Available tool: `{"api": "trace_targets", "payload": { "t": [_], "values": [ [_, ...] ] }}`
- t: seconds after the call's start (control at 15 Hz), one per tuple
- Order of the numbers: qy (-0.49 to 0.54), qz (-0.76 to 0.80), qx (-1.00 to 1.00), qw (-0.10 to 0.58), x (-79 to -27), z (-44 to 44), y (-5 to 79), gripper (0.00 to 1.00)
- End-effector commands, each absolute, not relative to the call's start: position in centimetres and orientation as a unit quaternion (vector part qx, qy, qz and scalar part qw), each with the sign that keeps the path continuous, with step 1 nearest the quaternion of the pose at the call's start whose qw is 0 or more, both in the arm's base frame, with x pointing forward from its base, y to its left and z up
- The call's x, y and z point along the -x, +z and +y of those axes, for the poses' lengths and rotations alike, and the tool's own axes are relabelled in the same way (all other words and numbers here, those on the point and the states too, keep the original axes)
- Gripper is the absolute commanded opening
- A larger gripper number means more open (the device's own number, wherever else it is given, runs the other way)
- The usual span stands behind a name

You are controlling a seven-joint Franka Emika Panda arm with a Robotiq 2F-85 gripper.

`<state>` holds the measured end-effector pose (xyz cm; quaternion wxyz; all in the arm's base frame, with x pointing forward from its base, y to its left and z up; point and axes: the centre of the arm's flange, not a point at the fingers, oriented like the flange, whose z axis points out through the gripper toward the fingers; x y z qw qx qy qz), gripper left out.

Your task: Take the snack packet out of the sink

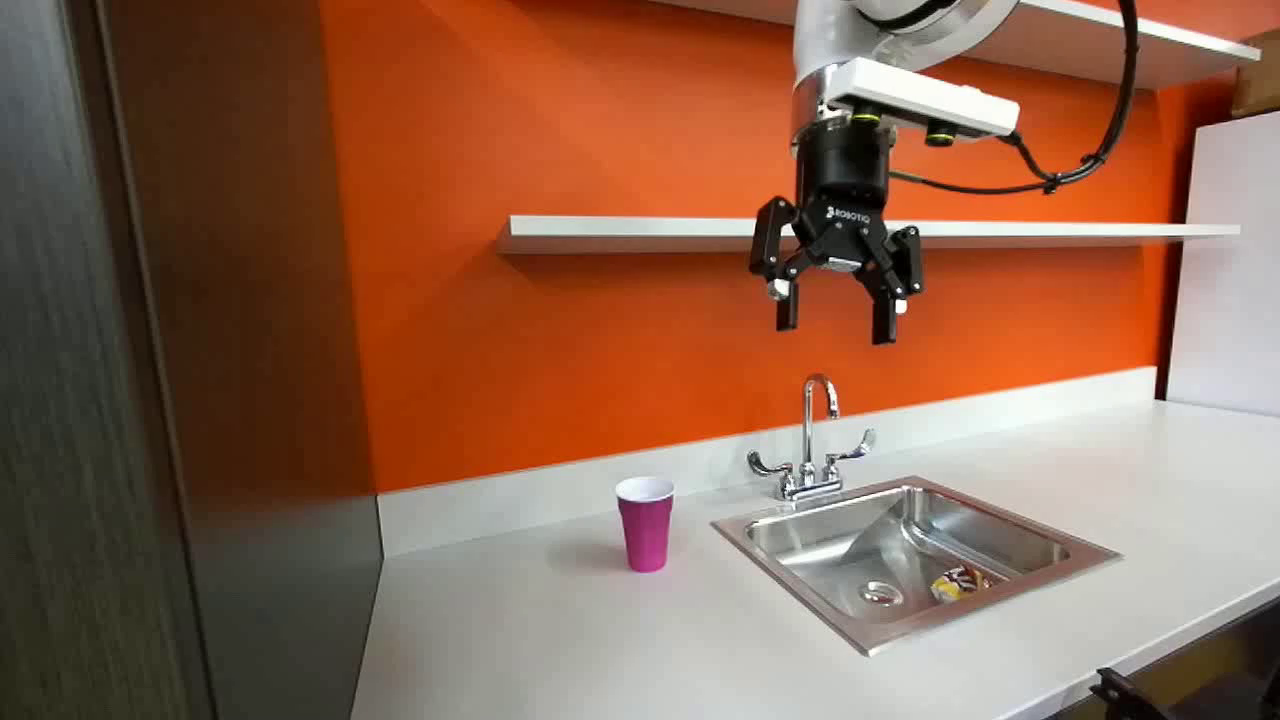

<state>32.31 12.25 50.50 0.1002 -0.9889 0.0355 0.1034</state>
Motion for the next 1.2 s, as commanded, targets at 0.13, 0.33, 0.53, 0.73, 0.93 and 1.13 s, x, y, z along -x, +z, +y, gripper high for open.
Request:
{"api": "trace_targets", "payload": {
  "t": [0.13, 0.33, 0.53, 0.73, 0.93, 1.13],
  "values": [
    [0.105, 0.042, 0.99, 0.09, -32.6, 11.6, 50.3, 1.0],
    [0.1, 0.047, 0.992, 0.068, -32.8, 9.4, 50.0, 1.0],
    [0.091, 0.04, 0.994, 0.046, -32.7, 6.6, 49.9, 1.0],
    [0.074, 0.033, 0.996, 0.033, -33.3, 3.4, 49.5, 1.0],
    [0.061, 0.022, 0.998, 0.027, -34.3, 0.5, 48.5, 1.0],
    [0.043, 0.023, 0.999, 0.022, -35.5, -2.4, 47.1, 1.0]
  ]
}}
